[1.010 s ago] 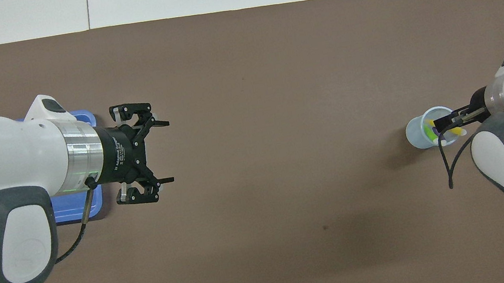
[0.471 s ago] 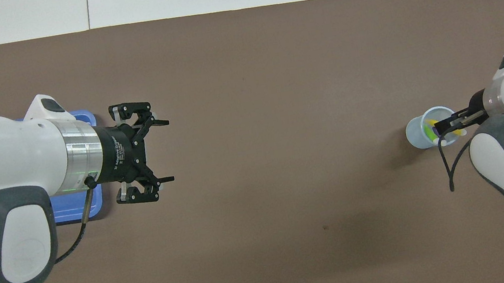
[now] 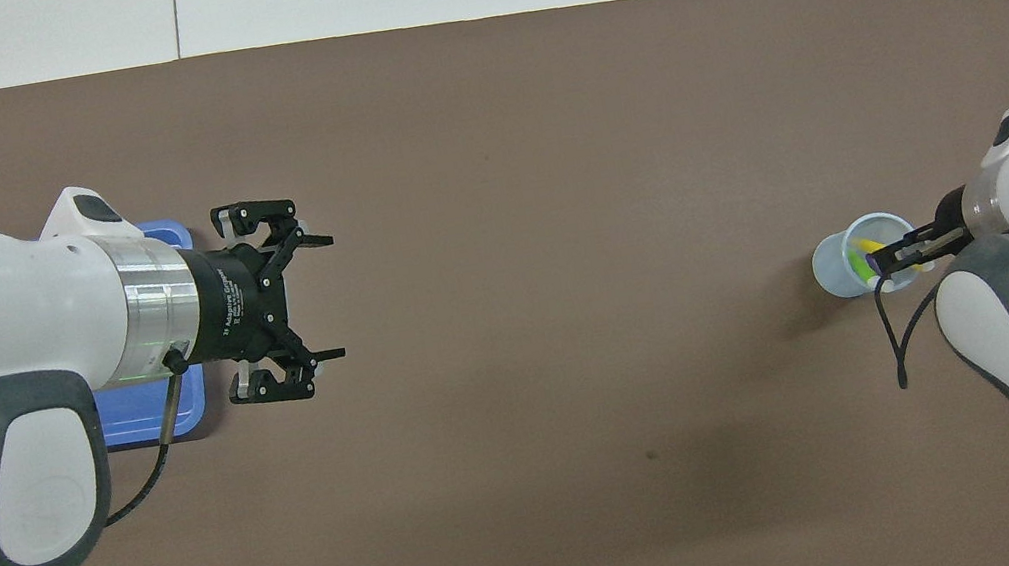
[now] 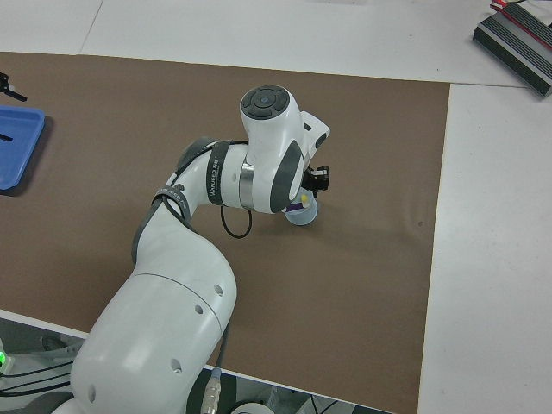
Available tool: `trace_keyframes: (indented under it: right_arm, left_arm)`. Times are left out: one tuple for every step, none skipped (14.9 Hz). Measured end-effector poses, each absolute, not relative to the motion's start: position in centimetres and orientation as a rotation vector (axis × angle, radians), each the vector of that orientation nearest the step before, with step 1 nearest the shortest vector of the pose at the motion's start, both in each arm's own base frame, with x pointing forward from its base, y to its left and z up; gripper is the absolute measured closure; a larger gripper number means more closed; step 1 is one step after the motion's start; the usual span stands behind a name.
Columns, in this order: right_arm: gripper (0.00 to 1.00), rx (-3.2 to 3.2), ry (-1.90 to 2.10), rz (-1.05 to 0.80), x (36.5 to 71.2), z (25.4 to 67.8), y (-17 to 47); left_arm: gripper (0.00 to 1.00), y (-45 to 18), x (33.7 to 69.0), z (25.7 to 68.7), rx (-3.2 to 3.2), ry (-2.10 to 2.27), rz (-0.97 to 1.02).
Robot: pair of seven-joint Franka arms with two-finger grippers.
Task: Right arm passes pens to left for tray arrangement
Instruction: 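Lower the right gripper into the cup and close on the yellow pen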
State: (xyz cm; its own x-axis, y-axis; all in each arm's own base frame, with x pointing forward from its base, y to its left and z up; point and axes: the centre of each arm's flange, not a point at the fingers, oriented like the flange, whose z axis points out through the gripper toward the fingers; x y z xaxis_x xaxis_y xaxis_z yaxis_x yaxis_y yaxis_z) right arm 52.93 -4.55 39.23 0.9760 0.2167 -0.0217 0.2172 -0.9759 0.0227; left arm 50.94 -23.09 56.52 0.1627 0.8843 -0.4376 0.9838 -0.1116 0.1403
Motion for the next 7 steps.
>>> trace_keyframes:
  right_arm:
    - [0.44,3.098,0.341,-0.030,52.93,39.23,-4.54]
    - [0.50,3.098,0.341,-0.030,52.93,39.22,-4.53]
    - [0.50,3.098,0.342,-0.030,52.93,39.22,-4.52]
    - [0.55,3.098,0.342,-0.030,52.93,39.22,-4.51]
    - [0.60,3.097,0.342,-0.030,52.93,39.22,-4.51]
    - [0.60,3.097,0.343,-0.030,52.93,39.22,-4.49]
    - [0.60,3.097,0.344,-0.031,52.91,39.18,-4.46]
  left_arm:
    - [0.00,-23.11,50.93,56.52,2.054,1.773,-0.344]
    - [0.00,-23.15,50.92,56.53,2.054,1.773,-0.344]
    - [0.00,-23.18,50.92,56.54,2.053,1.772,-0.343]
    - [0.00,-23.19,50.92,56.54,2.053,1.771,-0.342]
    - [0.00,-23.19,50.93,56.55,2.052,1.771,-0.342]
    - [0.00,-23.18,50.93,56.55,2.052,1.771,-0.342]
    - [0.00,-23.17,50.94,56.55,2.052,1.772,-0.342]
